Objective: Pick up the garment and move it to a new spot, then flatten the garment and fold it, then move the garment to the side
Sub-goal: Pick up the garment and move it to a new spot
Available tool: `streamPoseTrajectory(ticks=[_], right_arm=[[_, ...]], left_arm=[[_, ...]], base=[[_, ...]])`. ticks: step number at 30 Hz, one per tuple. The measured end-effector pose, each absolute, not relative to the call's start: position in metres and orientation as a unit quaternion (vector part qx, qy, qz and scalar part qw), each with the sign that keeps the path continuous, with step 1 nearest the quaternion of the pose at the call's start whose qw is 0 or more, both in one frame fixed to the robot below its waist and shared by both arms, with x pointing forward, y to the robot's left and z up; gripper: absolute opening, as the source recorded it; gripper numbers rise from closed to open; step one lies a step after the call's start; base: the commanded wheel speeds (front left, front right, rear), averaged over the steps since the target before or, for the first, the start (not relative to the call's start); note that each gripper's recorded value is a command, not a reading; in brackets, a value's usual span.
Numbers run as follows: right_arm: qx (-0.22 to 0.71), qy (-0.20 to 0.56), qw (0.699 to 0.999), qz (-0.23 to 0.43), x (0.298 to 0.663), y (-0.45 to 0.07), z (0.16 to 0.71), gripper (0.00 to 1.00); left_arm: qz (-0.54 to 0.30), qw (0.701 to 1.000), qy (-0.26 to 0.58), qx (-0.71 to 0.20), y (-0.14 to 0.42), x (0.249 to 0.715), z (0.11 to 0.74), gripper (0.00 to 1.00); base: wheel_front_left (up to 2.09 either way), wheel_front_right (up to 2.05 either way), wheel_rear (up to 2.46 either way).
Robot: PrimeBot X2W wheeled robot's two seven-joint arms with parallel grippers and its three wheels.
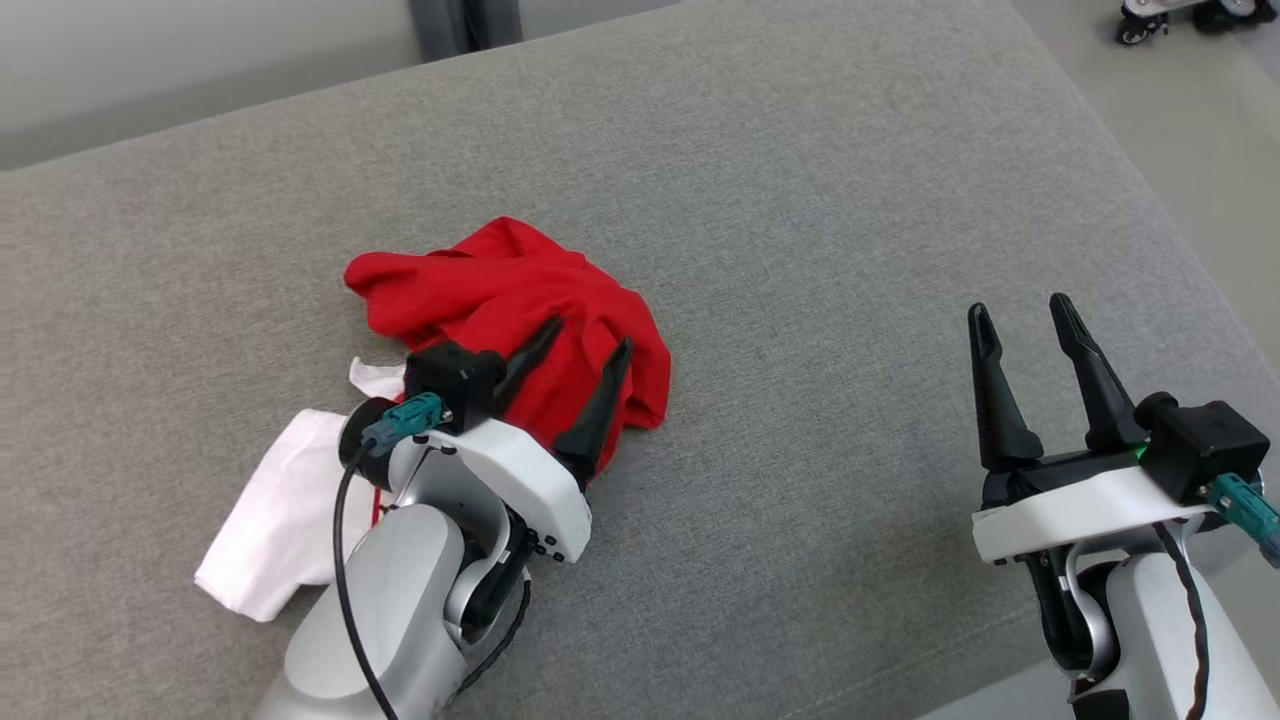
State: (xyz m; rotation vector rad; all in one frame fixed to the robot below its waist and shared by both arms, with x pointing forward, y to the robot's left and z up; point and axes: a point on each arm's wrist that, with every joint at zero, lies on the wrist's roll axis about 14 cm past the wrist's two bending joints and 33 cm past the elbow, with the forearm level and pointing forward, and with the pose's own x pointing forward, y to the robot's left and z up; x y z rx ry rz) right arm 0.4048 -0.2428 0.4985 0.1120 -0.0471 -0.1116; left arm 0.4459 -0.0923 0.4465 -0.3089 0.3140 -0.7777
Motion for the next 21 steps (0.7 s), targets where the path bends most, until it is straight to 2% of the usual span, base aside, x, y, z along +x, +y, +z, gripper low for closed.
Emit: streamPoseTrajectory(ticks=[5,12,18,21], right_arm=[[0.058,-0.034,0.997,-0.038,0.411,-0.231,0.505,1.00],[0.057,-0.048,0.997,-0.006,0.425,-0.209,0.514,1.00],[0.056,-0.054,0.997,0.026,0.436,-0.187,0.521,1.00],[0.056,-0.056,0.996,0.033,0.437,-0.182,0.523,1.00]], left_arm=[[-0.312,0.931,0.099,-0.160,-0.048,0.461,0.467,1.00],[-0.173,0.974,0.031,-0.145,0.055,0.480,0.490,1.00],[-0.066,0.991,-0.003,-0.117,0.141,0.476,0.502,1.00],[-0.039,0.993,-0.008,-0.108,0.164,0.470,0.503,1.00]], base=[[0.00,0.00,0.00],[0.00,0.00,0.00],[0.00,0.00,0.00],[0.00,0.00,0.00]])
